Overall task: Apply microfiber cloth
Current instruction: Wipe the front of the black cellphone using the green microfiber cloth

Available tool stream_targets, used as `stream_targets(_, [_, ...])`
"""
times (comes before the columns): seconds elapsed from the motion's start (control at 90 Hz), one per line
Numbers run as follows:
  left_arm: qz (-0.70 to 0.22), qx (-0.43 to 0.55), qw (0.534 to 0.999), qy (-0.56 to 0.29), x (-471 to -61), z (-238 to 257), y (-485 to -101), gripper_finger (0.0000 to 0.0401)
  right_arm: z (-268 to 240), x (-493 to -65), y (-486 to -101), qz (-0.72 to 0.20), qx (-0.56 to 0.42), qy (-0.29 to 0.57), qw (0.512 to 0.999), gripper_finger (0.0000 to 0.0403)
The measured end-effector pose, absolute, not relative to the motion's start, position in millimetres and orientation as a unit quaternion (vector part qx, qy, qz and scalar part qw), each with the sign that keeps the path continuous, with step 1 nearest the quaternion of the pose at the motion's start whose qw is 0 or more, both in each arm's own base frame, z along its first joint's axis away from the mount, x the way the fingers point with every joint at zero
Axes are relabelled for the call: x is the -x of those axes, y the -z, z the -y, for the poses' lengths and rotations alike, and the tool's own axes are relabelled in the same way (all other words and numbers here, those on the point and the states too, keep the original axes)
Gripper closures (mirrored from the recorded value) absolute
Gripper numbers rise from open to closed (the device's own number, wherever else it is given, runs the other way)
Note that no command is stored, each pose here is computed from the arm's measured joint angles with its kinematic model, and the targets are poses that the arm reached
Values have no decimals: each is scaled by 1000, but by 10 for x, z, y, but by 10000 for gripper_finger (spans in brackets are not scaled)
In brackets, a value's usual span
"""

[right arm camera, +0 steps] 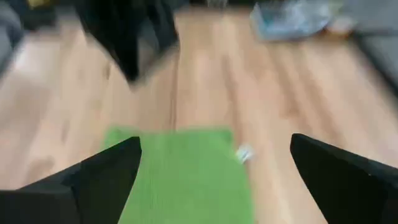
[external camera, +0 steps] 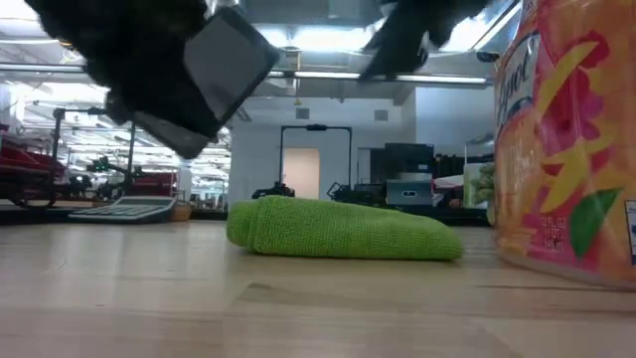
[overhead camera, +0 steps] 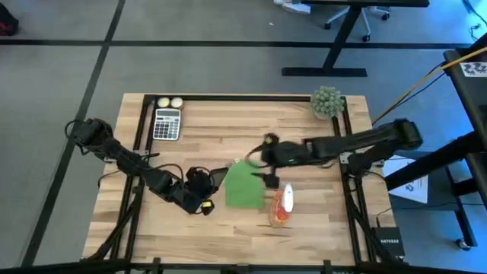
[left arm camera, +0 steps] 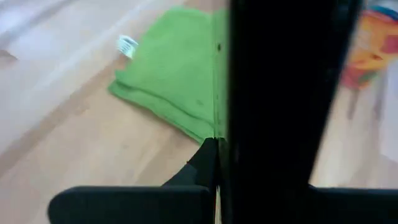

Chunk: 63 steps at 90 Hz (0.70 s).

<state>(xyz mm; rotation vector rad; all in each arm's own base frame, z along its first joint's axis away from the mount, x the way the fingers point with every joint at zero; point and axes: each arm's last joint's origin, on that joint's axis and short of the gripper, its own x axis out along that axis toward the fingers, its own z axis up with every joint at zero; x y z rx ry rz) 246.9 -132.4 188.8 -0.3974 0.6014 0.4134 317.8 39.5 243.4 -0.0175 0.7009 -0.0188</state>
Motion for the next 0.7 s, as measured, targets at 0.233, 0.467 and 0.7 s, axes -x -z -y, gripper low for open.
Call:
stream_targets(0.233, [-279,236,905,-219,-2439,1351,-1877,388,-456,-3430,-1839,-414,-8,-15,910,6])
stream_targets(0.467, [-283,245,896,-238,-2465,1331,-1805,388,-552,-3484,-1583,-445,-18,-29,895,6])
stream_targets(0.7, [-277,251,888,-269,-2533,1262,-1716,388,-606,-3555,-1269,-467,3,-36,883,6])
